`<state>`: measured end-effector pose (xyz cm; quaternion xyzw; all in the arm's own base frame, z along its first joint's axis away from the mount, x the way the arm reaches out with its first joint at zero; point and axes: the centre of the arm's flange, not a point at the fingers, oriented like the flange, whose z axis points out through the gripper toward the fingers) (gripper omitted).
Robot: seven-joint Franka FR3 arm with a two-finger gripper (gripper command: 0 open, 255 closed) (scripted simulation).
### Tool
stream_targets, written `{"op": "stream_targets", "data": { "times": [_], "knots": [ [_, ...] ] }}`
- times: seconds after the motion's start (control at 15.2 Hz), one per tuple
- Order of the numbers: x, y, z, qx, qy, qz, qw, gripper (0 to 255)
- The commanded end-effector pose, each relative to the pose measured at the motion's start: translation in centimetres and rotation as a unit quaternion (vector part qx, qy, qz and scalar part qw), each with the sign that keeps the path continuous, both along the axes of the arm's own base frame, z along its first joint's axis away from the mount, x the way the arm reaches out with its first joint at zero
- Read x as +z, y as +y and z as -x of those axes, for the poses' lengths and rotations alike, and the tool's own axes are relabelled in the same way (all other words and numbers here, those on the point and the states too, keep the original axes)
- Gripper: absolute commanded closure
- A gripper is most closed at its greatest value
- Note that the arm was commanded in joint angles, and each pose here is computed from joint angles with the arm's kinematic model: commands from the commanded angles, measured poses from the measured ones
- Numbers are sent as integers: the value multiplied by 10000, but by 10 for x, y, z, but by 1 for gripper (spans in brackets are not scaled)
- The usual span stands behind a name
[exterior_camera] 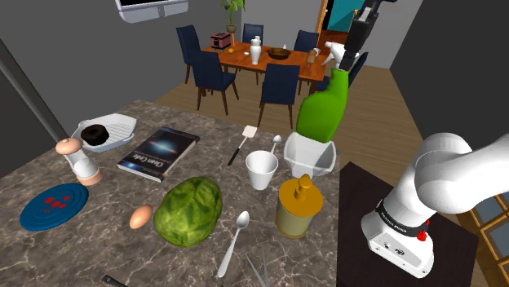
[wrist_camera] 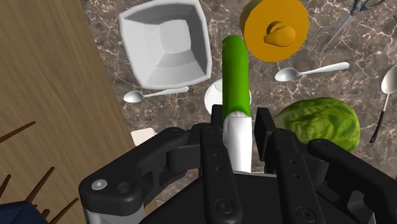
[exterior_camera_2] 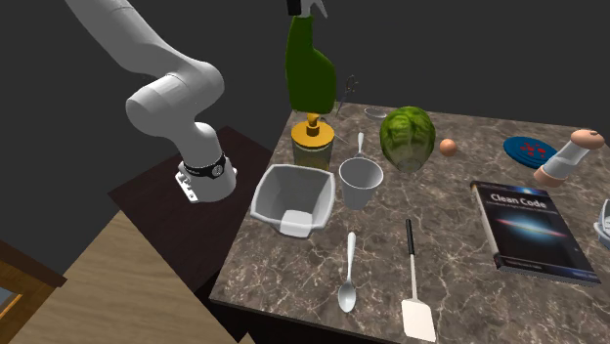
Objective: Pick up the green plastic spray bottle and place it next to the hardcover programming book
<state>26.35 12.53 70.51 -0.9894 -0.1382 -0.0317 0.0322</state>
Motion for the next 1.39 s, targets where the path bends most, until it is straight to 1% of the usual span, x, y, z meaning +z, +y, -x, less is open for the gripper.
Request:
{"op": "stream_targets", "data": {
  "times": [0.0,0.26,1.32],
  "knots": [
    [11,0,1,-1,1,0,10000,255],
    [30,0,1,-1,1,0,10000,255],
    [-68,87,-165,-1,1,0,10000,255]
  ]
}}
